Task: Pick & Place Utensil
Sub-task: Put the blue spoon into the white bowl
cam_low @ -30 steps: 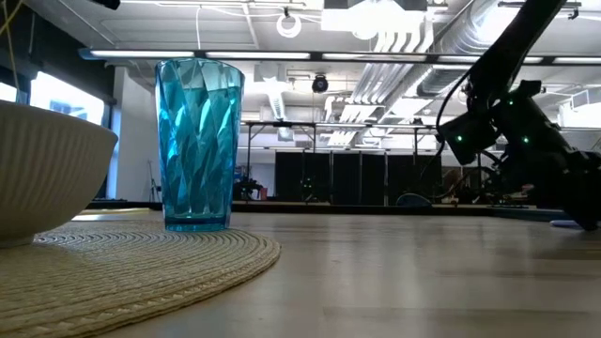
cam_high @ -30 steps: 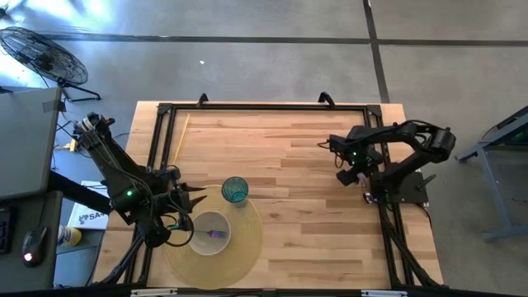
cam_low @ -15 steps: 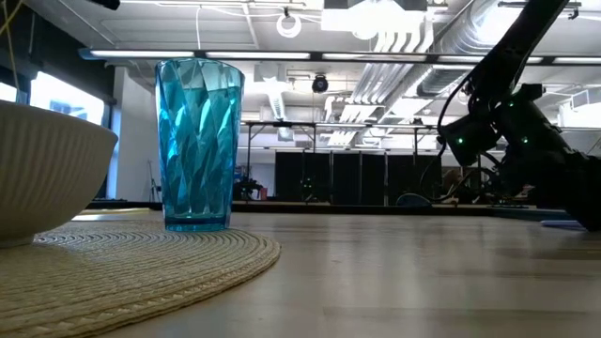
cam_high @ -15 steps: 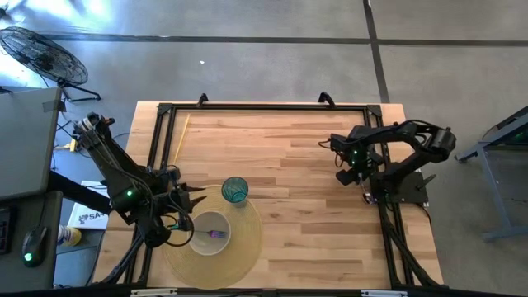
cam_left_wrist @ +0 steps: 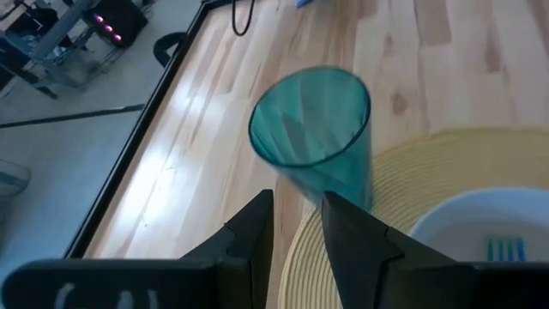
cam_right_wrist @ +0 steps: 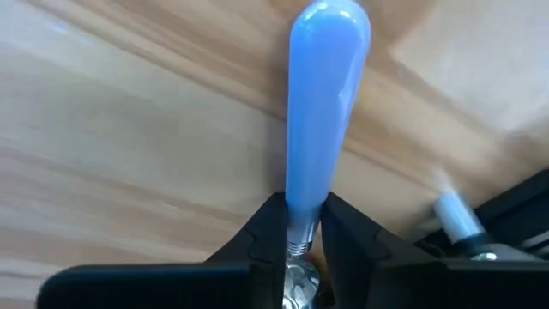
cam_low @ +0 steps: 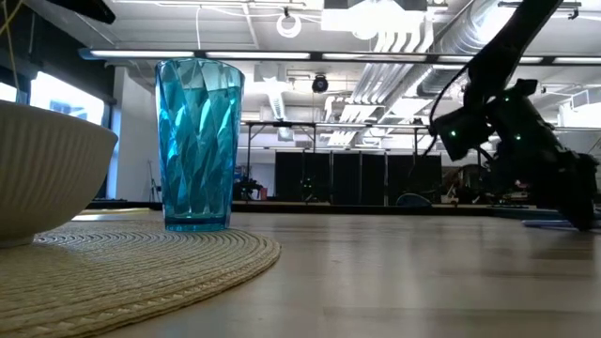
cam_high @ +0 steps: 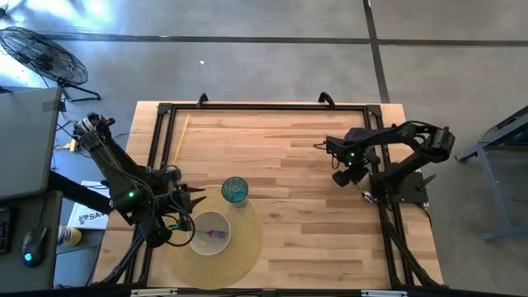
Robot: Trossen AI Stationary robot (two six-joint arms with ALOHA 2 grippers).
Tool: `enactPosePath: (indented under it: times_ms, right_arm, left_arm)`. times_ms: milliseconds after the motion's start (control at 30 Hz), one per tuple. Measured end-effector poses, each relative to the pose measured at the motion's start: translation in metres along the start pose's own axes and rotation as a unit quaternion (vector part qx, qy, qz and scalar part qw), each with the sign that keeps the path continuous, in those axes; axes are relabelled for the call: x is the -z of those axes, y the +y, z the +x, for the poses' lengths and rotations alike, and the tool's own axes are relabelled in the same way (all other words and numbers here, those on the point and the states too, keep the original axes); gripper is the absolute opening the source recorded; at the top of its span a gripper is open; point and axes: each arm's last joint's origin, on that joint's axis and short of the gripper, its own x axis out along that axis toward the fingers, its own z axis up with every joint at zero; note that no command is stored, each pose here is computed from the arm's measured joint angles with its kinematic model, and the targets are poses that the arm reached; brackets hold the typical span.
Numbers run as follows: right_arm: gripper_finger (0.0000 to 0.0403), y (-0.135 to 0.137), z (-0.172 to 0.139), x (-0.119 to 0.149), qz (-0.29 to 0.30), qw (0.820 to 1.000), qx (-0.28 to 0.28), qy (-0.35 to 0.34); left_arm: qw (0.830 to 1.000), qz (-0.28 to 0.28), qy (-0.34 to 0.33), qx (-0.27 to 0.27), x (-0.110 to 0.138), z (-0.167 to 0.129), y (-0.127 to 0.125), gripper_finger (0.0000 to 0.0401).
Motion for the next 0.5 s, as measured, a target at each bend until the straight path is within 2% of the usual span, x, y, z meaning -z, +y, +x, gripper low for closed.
enactPosePath:
  times_ms: [133, 300, 500]
  right_arm:
    - [0.0061, 0.018, -0.008, 0.0, -0.024, 0.999, 0.024, -0.039]
    - [0.0065, 0.049, -0.026, 0.006, -0.06, 0.993, 0.035, -0.091]
    - [0.0049, 0.099, -0.064, 0.022, -0.112, 0.971, 0.043, -0.207]
  left_arm:
    - [1.0, 0.006, 0.003, -0.002, 0.004, 0.002, -0.001, 0.0097]
    - [1.0, -0.013, -0.006, -0.003, 0.003, 0.0, 0.004, 0.0097]
    - [0.998, -0.063, -0.011, -0.018, 0.004, -0.004, 0.015, 0.0097]
